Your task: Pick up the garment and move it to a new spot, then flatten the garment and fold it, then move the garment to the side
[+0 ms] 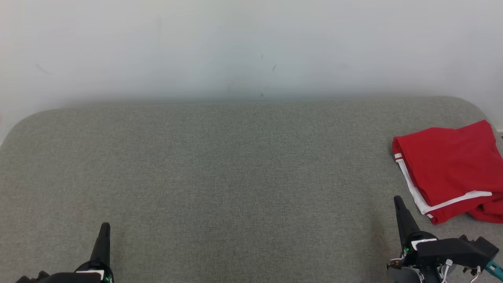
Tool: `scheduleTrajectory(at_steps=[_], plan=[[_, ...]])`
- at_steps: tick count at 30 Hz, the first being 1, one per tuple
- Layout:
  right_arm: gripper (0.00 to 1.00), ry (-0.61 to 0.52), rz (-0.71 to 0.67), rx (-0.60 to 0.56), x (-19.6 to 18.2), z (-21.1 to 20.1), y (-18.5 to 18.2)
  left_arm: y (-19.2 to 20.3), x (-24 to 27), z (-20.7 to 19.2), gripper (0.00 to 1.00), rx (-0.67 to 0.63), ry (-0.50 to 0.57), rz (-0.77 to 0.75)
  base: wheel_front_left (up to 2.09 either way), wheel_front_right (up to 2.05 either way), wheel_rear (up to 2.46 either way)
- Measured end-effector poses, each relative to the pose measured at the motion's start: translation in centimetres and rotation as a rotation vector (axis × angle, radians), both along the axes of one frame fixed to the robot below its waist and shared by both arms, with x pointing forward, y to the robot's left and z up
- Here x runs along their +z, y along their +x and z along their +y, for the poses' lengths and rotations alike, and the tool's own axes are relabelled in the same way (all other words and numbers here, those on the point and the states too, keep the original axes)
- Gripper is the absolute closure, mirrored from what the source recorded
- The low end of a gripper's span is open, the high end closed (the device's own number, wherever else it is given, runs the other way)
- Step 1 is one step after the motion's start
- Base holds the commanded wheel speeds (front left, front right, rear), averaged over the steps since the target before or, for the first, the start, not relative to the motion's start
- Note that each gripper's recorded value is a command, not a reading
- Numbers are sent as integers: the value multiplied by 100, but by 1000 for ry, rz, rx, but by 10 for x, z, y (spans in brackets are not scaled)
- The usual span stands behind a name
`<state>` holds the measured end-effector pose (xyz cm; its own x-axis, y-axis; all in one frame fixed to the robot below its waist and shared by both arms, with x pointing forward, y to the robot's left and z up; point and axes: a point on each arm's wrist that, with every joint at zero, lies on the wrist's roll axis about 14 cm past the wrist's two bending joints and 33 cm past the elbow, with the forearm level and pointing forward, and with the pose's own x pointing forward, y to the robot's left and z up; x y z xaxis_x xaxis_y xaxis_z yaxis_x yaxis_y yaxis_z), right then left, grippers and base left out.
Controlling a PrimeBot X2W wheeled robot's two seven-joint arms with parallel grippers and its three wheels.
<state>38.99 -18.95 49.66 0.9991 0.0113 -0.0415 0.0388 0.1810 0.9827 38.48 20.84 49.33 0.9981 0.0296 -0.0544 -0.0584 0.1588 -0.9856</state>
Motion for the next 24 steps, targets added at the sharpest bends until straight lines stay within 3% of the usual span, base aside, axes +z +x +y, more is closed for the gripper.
scheduleTrajectory(at_steps=[24], plan=[[100,166,-31,-2,10,0,6,4,9,1,100,-11,-153,-40,0,0,0]])
